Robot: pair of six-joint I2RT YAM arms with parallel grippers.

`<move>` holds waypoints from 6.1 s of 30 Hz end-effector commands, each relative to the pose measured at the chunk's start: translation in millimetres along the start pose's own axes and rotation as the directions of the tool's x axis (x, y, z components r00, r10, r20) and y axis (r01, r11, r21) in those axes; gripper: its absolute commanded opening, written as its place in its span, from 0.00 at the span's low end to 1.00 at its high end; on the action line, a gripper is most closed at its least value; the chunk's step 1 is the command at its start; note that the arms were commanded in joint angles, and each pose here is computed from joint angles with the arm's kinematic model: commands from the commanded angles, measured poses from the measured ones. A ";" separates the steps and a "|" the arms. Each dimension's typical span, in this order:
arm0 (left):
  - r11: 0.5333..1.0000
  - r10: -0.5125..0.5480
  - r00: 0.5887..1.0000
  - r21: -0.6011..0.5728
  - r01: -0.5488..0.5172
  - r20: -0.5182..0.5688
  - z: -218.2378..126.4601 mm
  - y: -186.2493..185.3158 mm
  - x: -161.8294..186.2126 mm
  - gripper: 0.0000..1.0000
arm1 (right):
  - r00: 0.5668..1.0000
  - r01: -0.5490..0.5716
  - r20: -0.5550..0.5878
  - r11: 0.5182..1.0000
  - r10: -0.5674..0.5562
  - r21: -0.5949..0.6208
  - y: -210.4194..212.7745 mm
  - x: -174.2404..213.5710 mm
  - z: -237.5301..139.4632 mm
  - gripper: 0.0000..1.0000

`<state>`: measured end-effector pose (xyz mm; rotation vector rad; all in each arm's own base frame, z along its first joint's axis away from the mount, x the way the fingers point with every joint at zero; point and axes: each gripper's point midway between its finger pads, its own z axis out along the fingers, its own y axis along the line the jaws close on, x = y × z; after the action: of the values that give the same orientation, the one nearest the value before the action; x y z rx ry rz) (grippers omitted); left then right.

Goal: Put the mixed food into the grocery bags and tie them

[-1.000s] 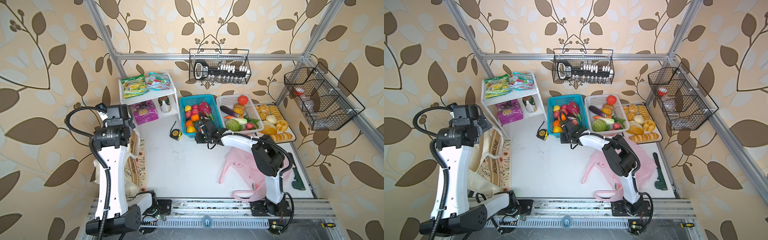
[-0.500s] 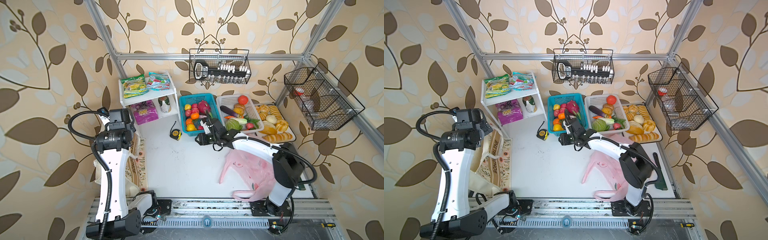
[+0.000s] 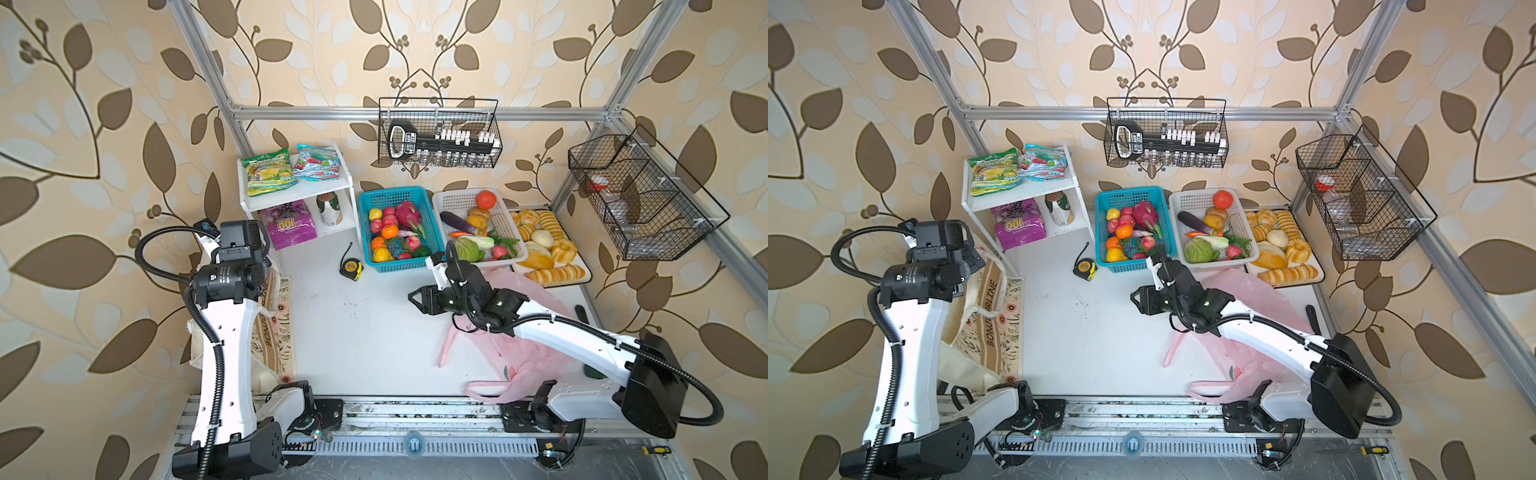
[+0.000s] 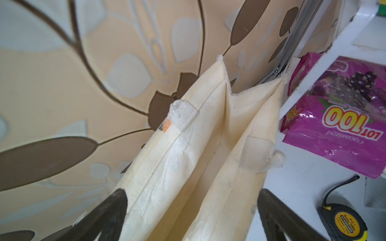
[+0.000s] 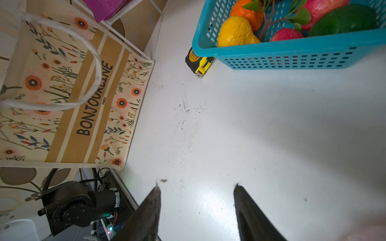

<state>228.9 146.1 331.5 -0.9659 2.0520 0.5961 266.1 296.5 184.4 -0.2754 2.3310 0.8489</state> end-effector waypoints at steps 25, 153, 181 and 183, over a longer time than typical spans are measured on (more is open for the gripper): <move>0.907 -0.036 0.939 0.384 0.175 -0.342 -31.8 -53.6 79.5 0.00 | 0.995 -0.072 0.074 0.995 0.067 0.067 -14.7 -1.5 -36.1 0.57; 0.557 0.531 0.800 0.827 -0.083 -0.278 -113.0 -190.4 140.6 0.03 | 0.993 0.114 -0.025 0.898 -0.115 0.426 16.0 -61.1 -39.5 0.00; 0.387 0.430 0.884 0.922 0.001 -0.181 -166.0 -206.7 90.4 0.75 | 0.992 -0.021 0.128 0.948 -0.021 0.319 -9.7 -77.9 -109.5 0.47; 0.403 0.381 0.916 0.914 -0.040 -0.128 -167.7 -199.4 72.5 0.77 | 0.986 -0.033 0.166 0.957 -0.016 0.288 -4.5 -85.1 -121.5 0.52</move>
<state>282.9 -132.2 305.4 -0.1363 2.4993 -0.6895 276.8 215.1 280.5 -0.0782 2.3304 0.4143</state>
